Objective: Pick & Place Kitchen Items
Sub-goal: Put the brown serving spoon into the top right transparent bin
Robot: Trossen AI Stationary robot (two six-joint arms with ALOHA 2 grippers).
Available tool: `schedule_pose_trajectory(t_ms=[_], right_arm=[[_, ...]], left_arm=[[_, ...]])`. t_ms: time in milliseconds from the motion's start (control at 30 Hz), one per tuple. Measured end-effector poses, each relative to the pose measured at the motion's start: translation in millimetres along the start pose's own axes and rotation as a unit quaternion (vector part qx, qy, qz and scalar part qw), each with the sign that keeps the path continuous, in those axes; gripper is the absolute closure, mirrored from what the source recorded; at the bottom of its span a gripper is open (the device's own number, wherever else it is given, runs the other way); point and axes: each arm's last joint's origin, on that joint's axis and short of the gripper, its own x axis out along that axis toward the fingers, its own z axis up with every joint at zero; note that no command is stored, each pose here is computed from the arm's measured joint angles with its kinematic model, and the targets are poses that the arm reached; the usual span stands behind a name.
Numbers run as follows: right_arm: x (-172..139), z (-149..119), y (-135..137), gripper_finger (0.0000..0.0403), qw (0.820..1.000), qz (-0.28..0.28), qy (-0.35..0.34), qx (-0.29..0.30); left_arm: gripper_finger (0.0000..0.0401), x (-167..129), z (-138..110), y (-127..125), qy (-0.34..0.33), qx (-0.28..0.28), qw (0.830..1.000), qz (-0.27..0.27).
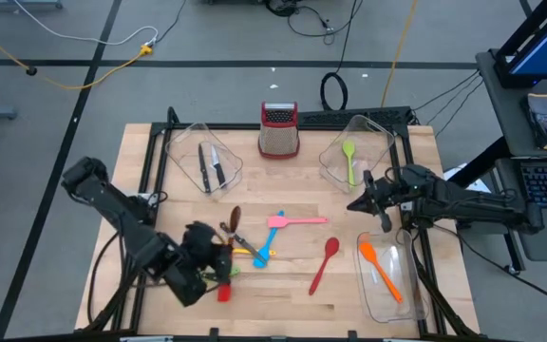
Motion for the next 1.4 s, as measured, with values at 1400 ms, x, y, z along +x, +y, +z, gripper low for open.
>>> schedule_pose_trajectory(t_ms=[1400], right_arm=[[82.9,22.8,32.2,0.0327,0.956,0.134,-0.182,-0.186]], left_arm=[[0.0388,157.3,163.8,-48.0,-0.053,0.202,0.820,-0.533]])
